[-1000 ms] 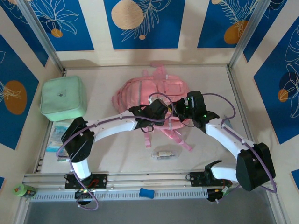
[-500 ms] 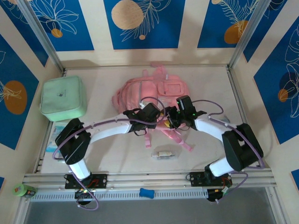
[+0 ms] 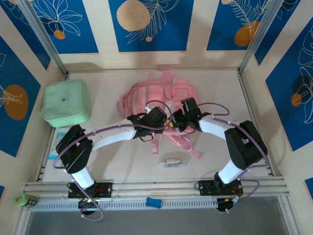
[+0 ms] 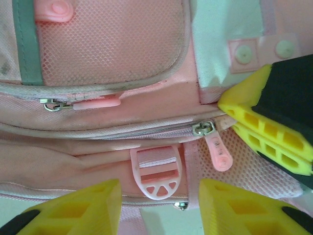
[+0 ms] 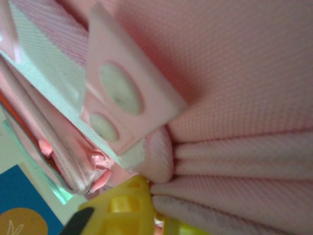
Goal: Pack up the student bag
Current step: Unzip the student bag at the top-center of the table.
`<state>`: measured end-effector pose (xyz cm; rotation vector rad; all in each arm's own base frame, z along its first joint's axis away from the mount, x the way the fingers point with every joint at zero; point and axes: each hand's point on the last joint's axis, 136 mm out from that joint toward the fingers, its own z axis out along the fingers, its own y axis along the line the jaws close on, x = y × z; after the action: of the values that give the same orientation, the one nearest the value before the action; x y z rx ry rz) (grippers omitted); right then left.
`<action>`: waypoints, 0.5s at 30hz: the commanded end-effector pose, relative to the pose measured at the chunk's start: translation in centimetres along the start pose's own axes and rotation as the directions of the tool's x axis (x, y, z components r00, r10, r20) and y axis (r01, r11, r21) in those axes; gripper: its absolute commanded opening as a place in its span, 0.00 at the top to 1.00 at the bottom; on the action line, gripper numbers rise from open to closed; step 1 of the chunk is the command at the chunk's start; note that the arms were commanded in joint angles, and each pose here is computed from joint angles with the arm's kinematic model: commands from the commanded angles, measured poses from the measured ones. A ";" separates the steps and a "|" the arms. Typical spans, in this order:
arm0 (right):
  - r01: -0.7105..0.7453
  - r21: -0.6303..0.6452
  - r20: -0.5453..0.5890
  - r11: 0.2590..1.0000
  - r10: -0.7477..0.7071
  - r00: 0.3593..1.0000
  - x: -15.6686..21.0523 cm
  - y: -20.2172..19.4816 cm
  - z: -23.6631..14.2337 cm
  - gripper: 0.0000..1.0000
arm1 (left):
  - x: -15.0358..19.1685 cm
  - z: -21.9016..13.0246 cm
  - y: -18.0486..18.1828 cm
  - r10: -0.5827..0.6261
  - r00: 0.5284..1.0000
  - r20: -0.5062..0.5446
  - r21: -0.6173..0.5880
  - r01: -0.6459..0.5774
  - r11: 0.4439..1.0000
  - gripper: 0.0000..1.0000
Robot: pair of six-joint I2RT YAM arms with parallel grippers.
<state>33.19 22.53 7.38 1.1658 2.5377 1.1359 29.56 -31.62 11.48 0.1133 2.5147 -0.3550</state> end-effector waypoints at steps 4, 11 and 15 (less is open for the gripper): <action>-0.010 -0.138 0.032 0.990 0.014 0.999 0.2 3.1 -3.0 0.99 | -0.8 -1.9 -2.9 -0.040 0.999 0.007 0.137 0.038 0.990 0.57; 0.023 -0.171 0.019 0.985 -0.020 1.000 1.0 4.7 -4.4 1.00 | -1.7 -1.8 -3.0 0.020 1.000 0.015 0.064 -0.021 0.998 0.56; 0.024 -0.165 0.017 0.986 -0.021 1.000 1.0 4.5 -4.4 1.00 | -2.3 -2.0 -2.9 0.058 0.998 0.037 0.052 -0.060 0.997 0.54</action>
<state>32.83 22.15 10.98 1.1487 2.4421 1.2226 29.75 -34.38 14.83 0.1537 2.4656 -0.4691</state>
